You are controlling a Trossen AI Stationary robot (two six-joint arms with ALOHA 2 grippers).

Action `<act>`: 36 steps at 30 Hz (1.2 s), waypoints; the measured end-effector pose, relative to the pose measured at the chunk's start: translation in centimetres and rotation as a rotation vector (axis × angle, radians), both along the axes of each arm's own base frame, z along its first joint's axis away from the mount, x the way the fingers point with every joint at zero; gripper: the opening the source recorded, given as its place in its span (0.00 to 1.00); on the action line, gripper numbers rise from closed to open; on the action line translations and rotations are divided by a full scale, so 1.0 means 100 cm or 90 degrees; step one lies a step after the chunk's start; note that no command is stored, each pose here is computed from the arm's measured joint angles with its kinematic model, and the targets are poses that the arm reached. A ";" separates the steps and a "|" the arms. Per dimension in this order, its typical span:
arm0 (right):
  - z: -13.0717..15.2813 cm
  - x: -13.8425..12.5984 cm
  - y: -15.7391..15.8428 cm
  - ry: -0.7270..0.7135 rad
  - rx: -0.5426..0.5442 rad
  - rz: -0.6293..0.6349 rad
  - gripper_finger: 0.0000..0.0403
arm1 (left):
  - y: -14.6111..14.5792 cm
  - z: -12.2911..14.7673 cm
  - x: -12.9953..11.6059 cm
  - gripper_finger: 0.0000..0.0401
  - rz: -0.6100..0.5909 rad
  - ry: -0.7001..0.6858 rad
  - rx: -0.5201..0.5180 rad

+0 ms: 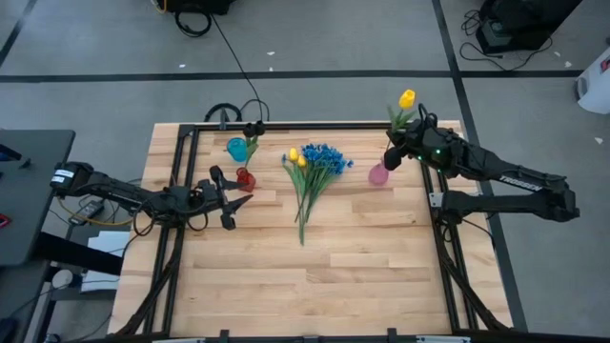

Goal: Sort flowers into vase by color
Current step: Put the yellow flower into the pink vase

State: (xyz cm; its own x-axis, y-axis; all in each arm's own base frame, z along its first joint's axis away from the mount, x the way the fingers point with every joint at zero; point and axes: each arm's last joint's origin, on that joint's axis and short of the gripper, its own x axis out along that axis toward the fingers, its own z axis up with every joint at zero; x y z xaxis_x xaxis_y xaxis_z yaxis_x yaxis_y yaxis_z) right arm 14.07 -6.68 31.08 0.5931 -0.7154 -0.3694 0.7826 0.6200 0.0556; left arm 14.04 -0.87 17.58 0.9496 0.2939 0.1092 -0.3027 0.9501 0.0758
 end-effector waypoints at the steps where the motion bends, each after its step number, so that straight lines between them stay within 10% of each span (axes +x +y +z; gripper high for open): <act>1: -0.001 0.000 0.000 0.005 0.002 0.000 0.07 | 0.000 0.000 0.000 0.47 0.000 0.000 0.000; 16: -0.041 -0.001 0.010 0.018 0.064 -0.010 0.07 | 0.000 0.000 0.000 0.47 0.001 0.001 0.001; 36: -0.100 0.019 0.019 -0.179 0.038 0.079 0.07 | 0.000 0.002 0.000 0.47 0.010 -0.009 0.011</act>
State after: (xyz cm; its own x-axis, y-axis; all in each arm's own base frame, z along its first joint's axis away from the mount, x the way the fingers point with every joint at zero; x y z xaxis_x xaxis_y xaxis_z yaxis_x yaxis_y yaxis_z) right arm 15.99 -4.82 21.03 0.7595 -0.6129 -0.2180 0.6498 0.6991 0.2984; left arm 14.01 -0.82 17.78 0.9432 0.3067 0.1277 -0.3188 0.9437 0.0880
